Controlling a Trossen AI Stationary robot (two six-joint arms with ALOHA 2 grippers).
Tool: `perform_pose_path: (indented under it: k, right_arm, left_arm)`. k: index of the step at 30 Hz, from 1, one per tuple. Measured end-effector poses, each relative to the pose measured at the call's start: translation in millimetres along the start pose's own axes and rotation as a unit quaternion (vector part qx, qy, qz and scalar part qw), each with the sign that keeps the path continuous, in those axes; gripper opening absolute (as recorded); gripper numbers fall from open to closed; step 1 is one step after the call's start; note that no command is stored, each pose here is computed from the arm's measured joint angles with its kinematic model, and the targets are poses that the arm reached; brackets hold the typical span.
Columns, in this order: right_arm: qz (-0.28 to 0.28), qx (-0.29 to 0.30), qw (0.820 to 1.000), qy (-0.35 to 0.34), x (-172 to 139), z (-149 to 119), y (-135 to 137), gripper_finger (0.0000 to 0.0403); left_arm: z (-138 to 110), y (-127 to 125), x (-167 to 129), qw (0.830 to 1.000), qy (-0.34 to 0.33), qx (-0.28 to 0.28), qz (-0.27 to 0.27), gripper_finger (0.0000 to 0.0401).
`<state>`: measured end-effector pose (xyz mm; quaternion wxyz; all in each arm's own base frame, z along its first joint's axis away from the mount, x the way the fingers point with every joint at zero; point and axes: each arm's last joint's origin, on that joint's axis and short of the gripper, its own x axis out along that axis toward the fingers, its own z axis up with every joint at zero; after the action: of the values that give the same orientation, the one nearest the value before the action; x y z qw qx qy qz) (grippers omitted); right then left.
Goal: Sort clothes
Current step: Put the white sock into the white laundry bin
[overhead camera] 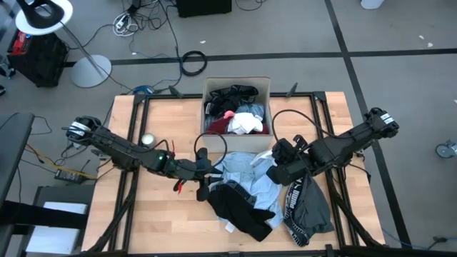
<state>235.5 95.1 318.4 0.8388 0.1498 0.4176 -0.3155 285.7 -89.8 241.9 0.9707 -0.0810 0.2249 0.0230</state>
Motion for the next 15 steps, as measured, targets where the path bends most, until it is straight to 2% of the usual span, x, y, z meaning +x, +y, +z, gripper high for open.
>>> perform_pose_path:
  k: [15]
  right_arm:
    - [0.022, -0.009, 0.999, -0.024, -0.1, 3.9, 5.7, 0.0037]
  left_arm:
    - [0.1, 0.0, 0.0, 1.0, 0.0, -0.001, 0.0, 0.0108]
